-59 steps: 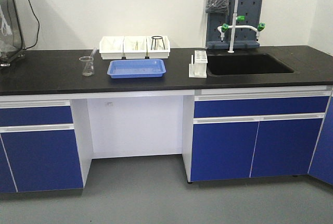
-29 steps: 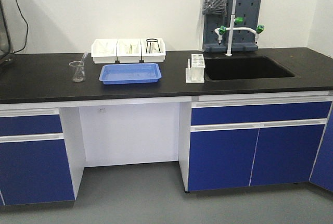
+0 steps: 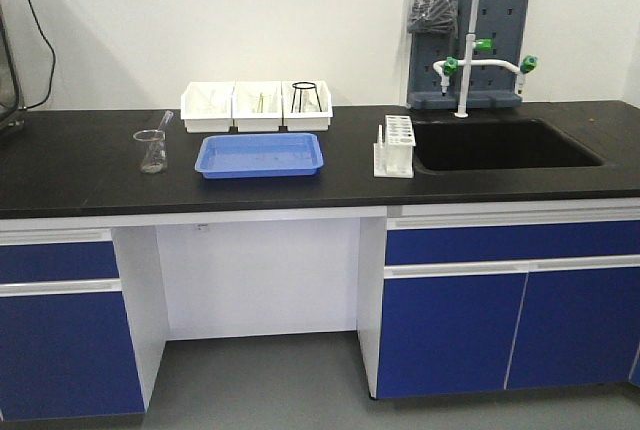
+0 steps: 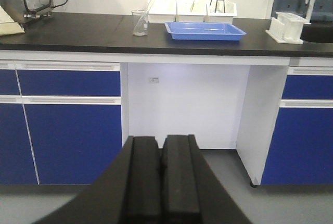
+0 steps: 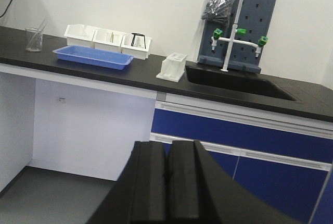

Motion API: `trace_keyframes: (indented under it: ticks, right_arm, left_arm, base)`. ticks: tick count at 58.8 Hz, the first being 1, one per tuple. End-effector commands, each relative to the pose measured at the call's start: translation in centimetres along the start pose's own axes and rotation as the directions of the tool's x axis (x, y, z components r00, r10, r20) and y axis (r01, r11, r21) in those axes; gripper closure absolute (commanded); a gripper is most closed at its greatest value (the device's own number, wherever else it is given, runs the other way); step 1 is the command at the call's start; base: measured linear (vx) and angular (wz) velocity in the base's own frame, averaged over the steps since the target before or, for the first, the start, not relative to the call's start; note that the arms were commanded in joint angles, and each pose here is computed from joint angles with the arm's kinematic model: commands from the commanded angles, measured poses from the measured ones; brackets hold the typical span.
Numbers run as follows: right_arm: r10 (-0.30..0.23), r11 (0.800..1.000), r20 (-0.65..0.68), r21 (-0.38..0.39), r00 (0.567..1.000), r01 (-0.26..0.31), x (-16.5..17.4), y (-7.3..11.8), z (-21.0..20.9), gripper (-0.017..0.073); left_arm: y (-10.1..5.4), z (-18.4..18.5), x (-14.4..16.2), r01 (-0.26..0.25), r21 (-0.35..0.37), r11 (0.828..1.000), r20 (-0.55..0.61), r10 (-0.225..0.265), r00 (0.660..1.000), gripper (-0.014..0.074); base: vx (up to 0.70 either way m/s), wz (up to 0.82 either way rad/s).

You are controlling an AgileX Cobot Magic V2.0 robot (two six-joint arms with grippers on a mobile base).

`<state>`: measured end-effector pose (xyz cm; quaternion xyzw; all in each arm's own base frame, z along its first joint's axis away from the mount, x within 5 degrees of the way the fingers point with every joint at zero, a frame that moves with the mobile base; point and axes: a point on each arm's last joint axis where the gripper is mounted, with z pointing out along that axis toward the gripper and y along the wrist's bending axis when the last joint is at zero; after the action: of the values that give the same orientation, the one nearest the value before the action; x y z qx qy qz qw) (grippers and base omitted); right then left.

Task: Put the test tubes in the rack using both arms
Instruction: 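Drive the base forward to the bench beside the blue tray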

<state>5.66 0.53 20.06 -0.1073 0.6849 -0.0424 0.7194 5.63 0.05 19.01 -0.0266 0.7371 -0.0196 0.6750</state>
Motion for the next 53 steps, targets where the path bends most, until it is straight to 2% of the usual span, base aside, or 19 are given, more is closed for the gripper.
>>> trace_keyframes:
  ticks: [1,53]
  right_arm:
    - [-0.001,1.0,0.077,0.001,0.997,0.001,-0.38,0.06,-0.06,0.0568]
    - [-0.001,1.0,0.078,0.001,0.997,0.001,-0.39,0.06,-0.06,0.0568]
  left_arm:
    - [-0.13,-0.24,-1.59,0.007,0.012,1.0,0.107,-0.008,0.994,0.0597]
    - [-0.13,-0.24,-1.59,0.007,0.012,1.0,0.107,-0.008,0.994,0.0597]
  base:
    - [0.28,0.09]
    - [0.35,-0.01]
